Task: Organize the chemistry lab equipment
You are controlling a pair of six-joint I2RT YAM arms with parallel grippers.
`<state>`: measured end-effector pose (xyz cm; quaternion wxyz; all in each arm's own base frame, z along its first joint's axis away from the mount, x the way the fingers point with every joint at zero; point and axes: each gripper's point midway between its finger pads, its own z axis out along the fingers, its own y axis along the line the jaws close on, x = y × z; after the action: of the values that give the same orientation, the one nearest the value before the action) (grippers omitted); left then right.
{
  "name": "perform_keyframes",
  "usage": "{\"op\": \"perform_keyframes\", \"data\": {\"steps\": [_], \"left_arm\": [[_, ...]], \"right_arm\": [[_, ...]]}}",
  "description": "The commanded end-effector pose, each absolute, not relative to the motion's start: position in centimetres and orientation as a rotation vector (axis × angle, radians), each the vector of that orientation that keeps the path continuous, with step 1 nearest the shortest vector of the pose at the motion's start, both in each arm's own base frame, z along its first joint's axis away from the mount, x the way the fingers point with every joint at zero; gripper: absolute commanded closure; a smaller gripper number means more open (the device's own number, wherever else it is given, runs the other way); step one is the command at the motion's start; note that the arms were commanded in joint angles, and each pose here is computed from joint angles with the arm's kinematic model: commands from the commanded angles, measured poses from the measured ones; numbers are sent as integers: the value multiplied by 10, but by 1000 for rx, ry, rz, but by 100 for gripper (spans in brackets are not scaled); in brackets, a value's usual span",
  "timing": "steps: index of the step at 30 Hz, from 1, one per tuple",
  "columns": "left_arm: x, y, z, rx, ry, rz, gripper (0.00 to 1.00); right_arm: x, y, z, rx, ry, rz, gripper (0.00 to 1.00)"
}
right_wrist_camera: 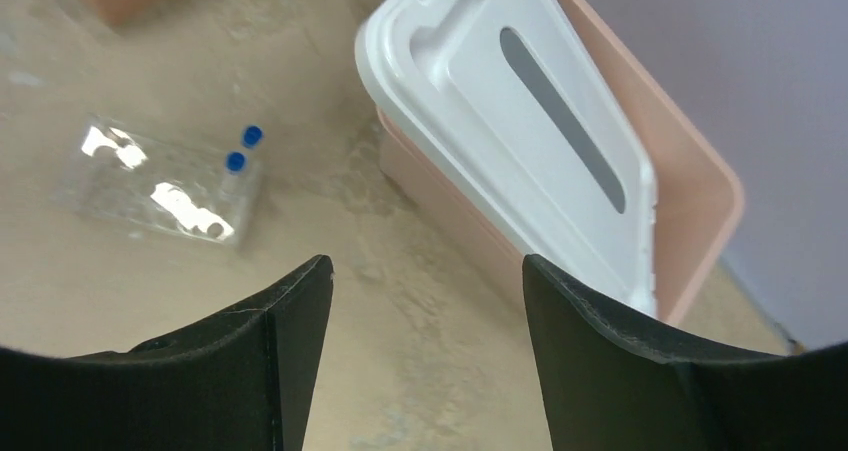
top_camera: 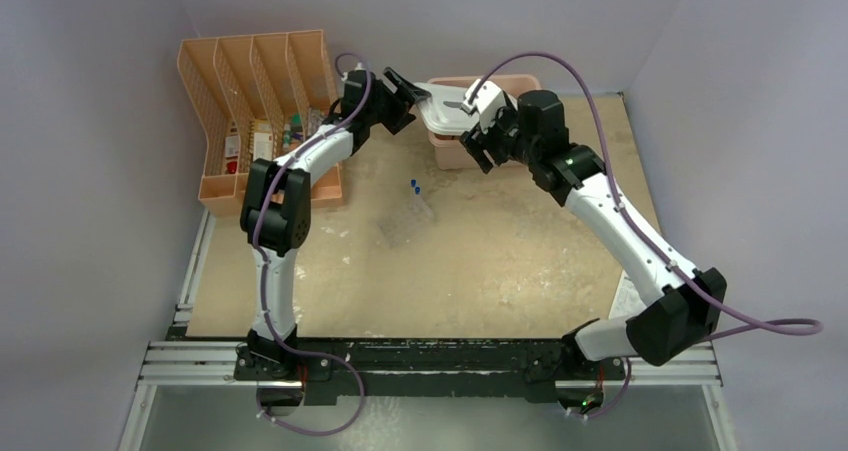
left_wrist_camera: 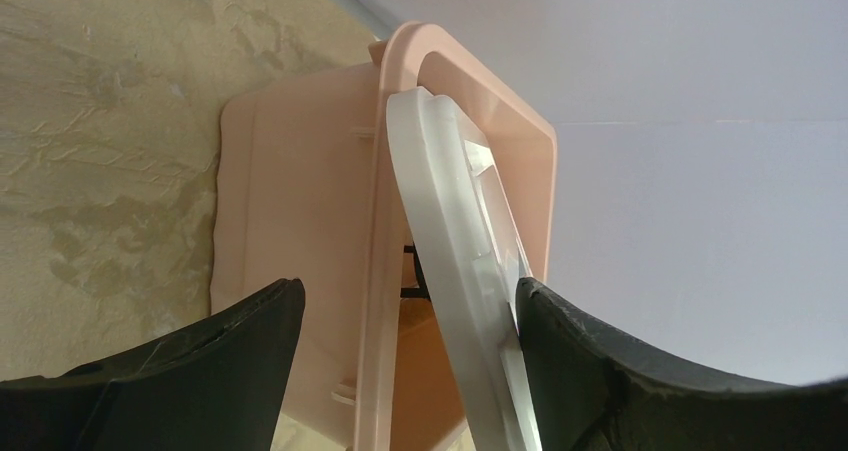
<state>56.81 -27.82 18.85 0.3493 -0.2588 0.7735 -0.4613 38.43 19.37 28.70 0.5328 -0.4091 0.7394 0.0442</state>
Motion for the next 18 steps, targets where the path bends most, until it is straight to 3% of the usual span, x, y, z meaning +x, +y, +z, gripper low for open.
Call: {"op": "perform_keyframes", "data": {"steps": [1, 10, 18], "left_arm": [[564, -274, 222, -569, 1950, -1195, 23], [558, -267, 258, -490, 1918, -1163, 19], [541, -268, 249, -468, 1956, -1175, 19]], "right_arm": [[375, 208, 322, -739, 1742, 312, 28], [433, 161, 311, 9, 1935, 283, 32], [467, 151, 256, -17, 2092, 108, 29]]}}
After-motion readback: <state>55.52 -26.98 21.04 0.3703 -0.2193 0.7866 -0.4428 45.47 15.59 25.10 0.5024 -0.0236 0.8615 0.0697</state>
